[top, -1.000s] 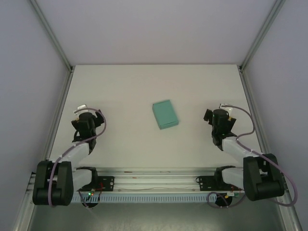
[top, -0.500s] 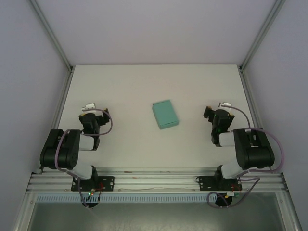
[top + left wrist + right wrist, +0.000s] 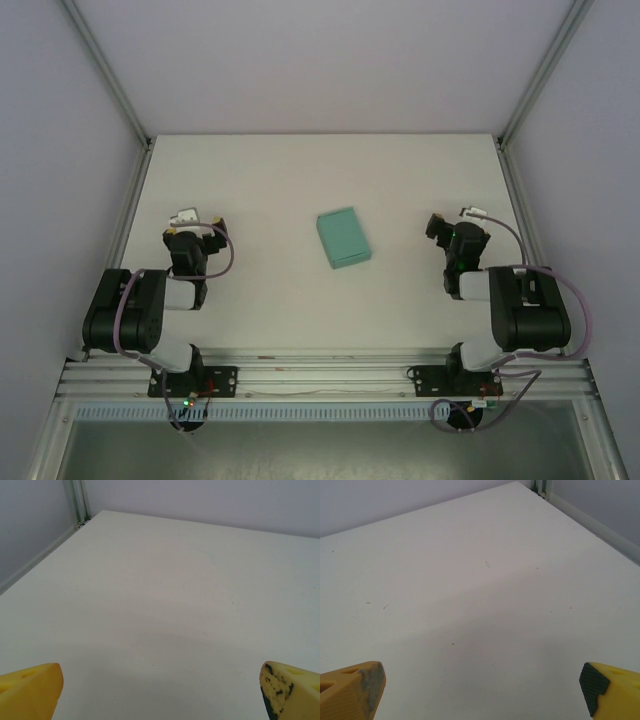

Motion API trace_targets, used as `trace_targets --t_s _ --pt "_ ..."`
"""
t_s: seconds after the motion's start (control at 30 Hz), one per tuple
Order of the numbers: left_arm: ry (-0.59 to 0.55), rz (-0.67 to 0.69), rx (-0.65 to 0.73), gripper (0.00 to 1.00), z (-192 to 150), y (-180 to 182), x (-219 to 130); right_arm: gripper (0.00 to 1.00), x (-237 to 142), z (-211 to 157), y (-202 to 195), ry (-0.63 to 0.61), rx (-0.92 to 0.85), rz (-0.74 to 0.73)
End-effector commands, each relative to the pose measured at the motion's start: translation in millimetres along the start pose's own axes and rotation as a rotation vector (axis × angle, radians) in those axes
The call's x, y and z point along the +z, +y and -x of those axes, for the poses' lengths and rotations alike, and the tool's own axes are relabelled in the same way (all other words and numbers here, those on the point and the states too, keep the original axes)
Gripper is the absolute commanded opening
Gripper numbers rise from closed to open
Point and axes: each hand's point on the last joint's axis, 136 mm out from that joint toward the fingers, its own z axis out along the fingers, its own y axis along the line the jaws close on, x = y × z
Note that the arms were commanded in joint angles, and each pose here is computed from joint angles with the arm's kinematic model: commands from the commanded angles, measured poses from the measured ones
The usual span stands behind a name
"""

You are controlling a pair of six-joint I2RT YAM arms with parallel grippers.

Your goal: Assemble paper box

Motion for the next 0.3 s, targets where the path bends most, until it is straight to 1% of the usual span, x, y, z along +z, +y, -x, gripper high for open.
trace_targets --t_s 0.0,0.27 --pt "-0.033 -0.011 0.008 1.00 11.9 -5.4 1.1 1.00 -0.4 9.9 3.2 -0.022 0.013 0.009" --pt "-0.026 -0.010 0.008 1.00 10.9 -5.6 1.2 1.00 -0.3 9.4 2.8 -0.020 0.013 0.008"
